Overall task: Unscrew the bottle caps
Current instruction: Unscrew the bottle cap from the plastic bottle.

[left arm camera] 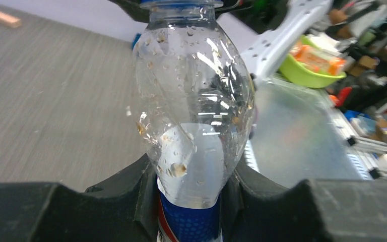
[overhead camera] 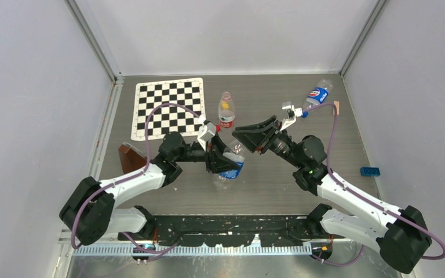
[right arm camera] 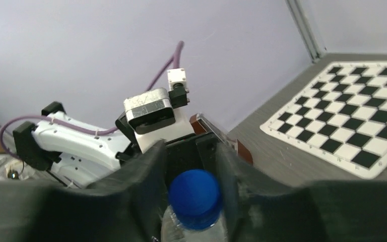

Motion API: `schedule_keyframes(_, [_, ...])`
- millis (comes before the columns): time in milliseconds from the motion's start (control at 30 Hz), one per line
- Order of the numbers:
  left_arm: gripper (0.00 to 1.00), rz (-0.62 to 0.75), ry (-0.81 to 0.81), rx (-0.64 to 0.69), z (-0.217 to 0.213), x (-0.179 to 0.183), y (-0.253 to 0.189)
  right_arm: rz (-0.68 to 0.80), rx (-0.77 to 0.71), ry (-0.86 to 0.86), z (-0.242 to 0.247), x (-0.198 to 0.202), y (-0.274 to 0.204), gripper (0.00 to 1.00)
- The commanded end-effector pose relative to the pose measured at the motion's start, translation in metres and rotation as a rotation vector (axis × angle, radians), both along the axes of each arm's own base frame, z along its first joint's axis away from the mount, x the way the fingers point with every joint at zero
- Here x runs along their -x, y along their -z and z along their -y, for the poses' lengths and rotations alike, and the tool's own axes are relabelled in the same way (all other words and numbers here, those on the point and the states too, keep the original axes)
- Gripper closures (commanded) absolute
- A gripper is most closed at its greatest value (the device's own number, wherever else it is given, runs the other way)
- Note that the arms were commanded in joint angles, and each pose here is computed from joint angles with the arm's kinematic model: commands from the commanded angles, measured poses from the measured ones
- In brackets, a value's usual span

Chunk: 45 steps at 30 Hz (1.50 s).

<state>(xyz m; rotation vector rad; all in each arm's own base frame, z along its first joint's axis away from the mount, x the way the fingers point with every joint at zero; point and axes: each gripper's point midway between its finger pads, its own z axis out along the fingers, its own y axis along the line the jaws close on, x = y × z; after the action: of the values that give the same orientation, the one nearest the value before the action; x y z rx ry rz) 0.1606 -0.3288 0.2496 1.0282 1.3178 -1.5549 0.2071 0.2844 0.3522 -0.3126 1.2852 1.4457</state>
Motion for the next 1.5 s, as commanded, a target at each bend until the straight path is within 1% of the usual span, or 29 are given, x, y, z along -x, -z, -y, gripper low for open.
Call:
schedule_keyframes(0, [0.98,0.046,-0.261,-0.163,-0.007,-0.043,0.027,-0.129,-0.015,0.173,0.022,-0.019,-0.001,0.39])
schedule_keyframes(67, [0.98,0.076,-0.374,-0.238,-0.015,-0.055,0.037,-0.17,-0.026,0.235,0.032,-0.025,0.004,0.3])
schedule_keyframes(100, [0.98,0.091,-0.418,-0.262,-0.018,-0.06,0.039,-0.188,-0.034,0.265,0.036,-0.029,0.006,0.28])
schedule_keyframes(200, [0.98,0.123,-0.497,-0.285,-0.021,-0.065,0.039,-0.23,-0.012,0.295,0.038,-0.034,0.015,0.27])
schedule_keyframes(333, [0.98,0.167,-0.553,-0.307,-0.018,-0.065,0.037,-0.291,0.017,0.334,0.036,-0.046,0.029,0.27])
schedule_keyframes(467, [0.98,0.186,-0.566,-0.326,-0.013,-0.063,0.037,-0.329,0.03,0.36,0.034,-0.055,0.04,0.28])
schedule_keyframes(667, [0.98,0.192,-0.61,-0.327,-0.015,-0.067,0.036,-0.354,0.048,0.37,0.032,-0.058,0.049,0.33])
schedule_keyframes(1033, [0.98,0.189,-0.642,-0.341,-0.018,-0.071,0.04,-0.381,0.048,0.31,0.012,-0.061,0.058,0.41])
schedule_keyframes(1233, [0.98,0.186,-0.639,-0.348,-0.018,-0.071,0.042,-0.388,0.037,0.315,0.009,-0.065,0.062,0.5])
schedule_keyframes(1267, [0.98,0.186,-0.636,-0.348,-0.017,-0.071,0.042,-0.391,0.036,0.321,0.01,-0.066,0.064,0.56])
schedule_keyframes(1300, [0.98,0.185,-0.637,-0.348,-0.017,-0.071,0.041,-0.391,0.035,0.327,0.01,-0.067,0.064,0.6])
schedule_keyframes(1333, [0.98,0.186,-0.636,-0.346,-0.017,-0.071,0.041,-0.392,0.036,0.328,0.01,-0.067,0.065,0.66])
schedule_keyframes(1367, [0.98,0.186,-0.635,-0.344,-0.017,-0.07,0.041,-0.391,0.037,0.325,0.01,-0.067,0.065,0.7])
schedule_keyframes(1400, [0.98,0.186,-0.634,-0.345,-0.017,-0.07,0.042,-0.389,0.036,0.321,0.009,-0.067,0.065,0.81])
schedule_keyframes(1433, [0.98,0.186,-0.631,-0.345,-0.016,-0.07,0.043,-0.388,0.036,0.313,0.008,-0.066,0.064,0.86])
schedule_keyframes(1467, [0.98,0.187,-0.628,-0.345,-0.016,-0.069,0.043,-0.386,0.031,0.307,0.008,-0.065,0.063,0.96])
